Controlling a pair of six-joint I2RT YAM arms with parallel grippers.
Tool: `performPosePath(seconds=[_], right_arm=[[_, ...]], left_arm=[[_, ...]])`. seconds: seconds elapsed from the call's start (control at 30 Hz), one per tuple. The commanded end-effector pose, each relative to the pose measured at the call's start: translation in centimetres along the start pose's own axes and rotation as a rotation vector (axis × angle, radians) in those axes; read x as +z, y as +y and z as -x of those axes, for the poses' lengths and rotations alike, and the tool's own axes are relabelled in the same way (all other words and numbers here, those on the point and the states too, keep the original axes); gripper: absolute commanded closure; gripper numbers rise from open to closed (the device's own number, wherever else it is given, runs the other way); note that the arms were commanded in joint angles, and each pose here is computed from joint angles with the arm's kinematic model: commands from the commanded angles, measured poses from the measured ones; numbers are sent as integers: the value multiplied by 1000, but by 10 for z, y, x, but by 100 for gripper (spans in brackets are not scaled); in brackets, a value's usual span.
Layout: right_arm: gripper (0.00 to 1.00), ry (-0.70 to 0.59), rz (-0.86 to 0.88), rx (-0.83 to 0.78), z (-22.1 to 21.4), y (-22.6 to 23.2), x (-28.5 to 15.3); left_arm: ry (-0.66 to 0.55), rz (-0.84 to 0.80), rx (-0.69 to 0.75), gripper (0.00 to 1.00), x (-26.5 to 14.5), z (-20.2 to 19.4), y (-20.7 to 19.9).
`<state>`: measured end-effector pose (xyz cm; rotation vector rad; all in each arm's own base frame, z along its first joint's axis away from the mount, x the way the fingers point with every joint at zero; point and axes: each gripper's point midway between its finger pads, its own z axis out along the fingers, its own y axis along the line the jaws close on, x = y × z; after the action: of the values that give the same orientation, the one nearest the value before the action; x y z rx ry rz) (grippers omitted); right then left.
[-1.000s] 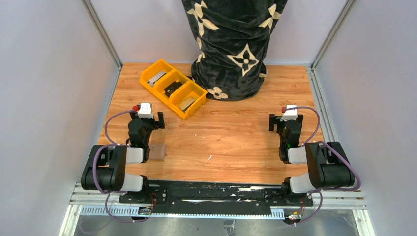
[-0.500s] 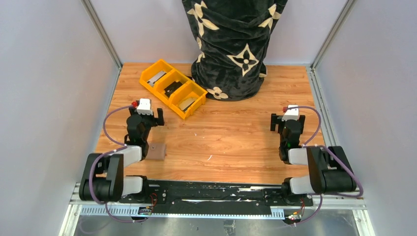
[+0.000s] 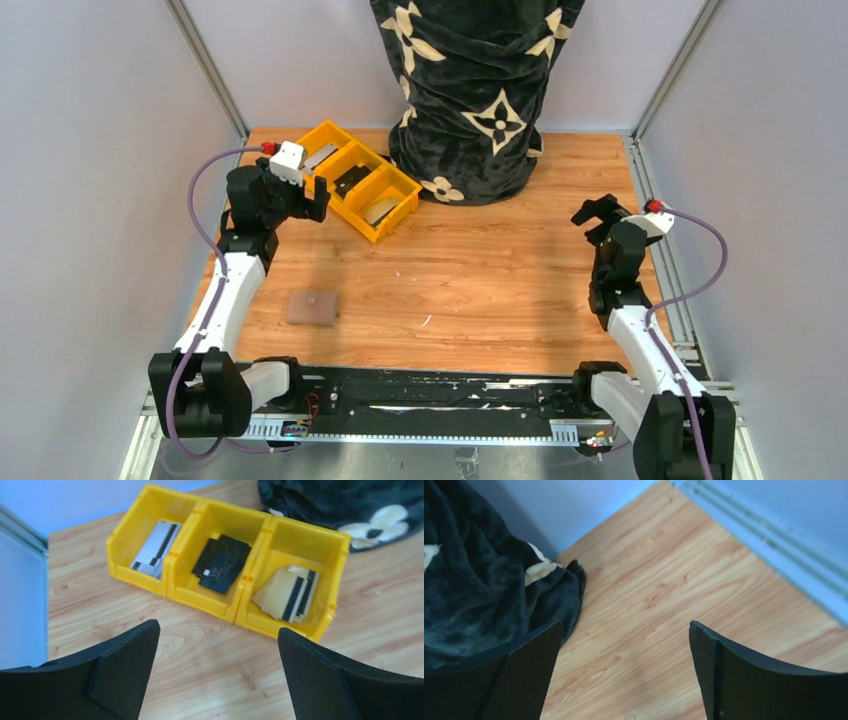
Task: Take the credit cards out of the card holder
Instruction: Move the storage box to the center of the board.
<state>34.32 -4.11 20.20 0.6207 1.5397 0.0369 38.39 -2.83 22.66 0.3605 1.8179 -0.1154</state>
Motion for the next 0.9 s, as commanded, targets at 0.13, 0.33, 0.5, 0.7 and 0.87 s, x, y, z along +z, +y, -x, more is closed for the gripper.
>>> performPosePath(seconds=[0.13, 0.33, 0.5, 0.7, 0.87], right_arm=[[0, 444, 145, 130, -58, 40, -2], [0, 546, 195, -84, -94, 99, -22], [3, 618, 272, -171, -129, 163, -43], [9, 673, 340, -251, -168, 249, -57], [11, 717, 380, -302, -208, 310, -66]], left_arm=[[254, -219, 4, 0, -25, -34, -32], [337, -236, 11, 0, -36, -54, -36], [383, -235, -6, 0, -39, -61, -36], [440, -259, 19, 0, -47, -72, -38], [506, -254, 55, 0, -56, -86, -35]])
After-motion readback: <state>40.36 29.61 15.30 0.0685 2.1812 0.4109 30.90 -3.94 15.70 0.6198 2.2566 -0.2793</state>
